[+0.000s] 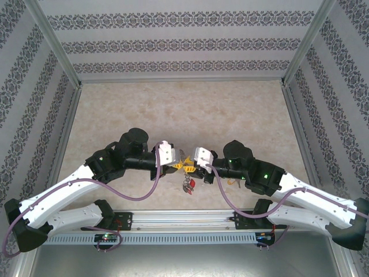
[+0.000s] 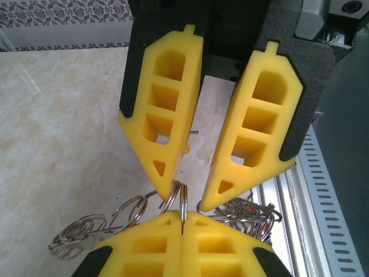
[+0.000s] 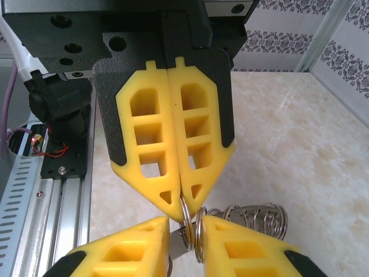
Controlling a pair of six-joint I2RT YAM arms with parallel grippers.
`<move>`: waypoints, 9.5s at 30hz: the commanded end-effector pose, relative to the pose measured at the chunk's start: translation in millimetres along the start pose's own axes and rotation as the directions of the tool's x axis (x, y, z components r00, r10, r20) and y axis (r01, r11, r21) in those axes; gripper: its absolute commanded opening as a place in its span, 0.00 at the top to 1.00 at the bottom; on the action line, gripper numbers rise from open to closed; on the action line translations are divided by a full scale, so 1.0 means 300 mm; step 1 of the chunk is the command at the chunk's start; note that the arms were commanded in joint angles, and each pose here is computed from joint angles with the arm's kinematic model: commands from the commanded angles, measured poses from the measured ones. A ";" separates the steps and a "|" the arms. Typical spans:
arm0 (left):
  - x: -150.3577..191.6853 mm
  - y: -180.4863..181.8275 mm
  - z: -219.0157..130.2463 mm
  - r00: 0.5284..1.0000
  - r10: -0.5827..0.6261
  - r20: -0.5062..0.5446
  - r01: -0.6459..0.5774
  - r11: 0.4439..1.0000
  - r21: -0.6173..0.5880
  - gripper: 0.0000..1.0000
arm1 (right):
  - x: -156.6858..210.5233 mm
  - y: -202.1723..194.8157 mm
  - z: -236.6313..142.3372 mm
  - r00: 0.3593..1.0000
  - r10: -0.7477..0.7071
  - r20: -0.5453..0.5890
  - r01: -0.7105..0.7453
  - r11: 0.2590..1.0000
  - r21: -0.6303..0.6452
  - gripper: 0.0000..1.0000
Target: Put the keys on the keyring
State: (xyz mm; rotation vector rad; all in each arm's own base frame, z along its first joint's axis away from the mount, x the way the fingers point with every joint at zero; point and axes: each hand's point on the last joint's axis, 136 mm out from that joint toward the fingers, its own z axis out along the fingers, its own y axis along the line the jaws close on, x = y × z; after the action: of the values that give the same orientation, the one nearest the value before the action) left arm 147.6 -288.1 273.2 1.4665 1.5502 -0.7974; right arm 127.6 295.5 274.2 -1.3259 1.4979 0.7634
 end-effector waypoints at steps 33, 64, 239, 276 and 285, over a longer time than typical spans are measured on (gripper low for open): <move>-0.174 -0.058 -0.086 0.916 -0.008 0.401 0.005 1.000 0.009 0.72 | -0.192 0.052 -0.179 0.934 0.061 0.351 -0.033 0.996 -0.085 1.00; -0.260 -0.112 -0.117 0.866 -0.036 0.498 -0.029 0.992 0.122 0.81 | -0.246 0.043 -0.198 0.844 0.146 0.517 -0.091 0.987 -0.130 1.00; 0.133 0.174 -0.033 0.870 -0.304 0.389 0.405 0.890 -0.210 1.00 | 0.942 -0.322 -0.032 -0.147 0.706 -0.693 -0.379 0.607 0.699 0.68; 0.135 0.174 -0.046 0.871 -0.294 0.392 0.401 0.888 -0.226 1.00 | 0.991 -0.291 -0.035 -0.184 0.694 -0.696 -0.410 0.589 0.696 0.80; 0.134 0.174 -0.047 0.872 -0.292 0.394 0.400 0.888 -0.227 1.00 | 0.997 -0.295 -0.022 -0.179 0.697 -0.695 -0.414 0.587 0.696 0.74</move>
State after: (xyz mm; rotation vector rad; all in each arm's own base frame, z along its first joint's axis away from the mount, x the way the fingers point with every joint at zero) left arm 195.4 -255.1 233.9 0.7919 1.6543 -0.9395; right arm 225.3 161.4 14.3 -0.7634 3.3633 -0.0166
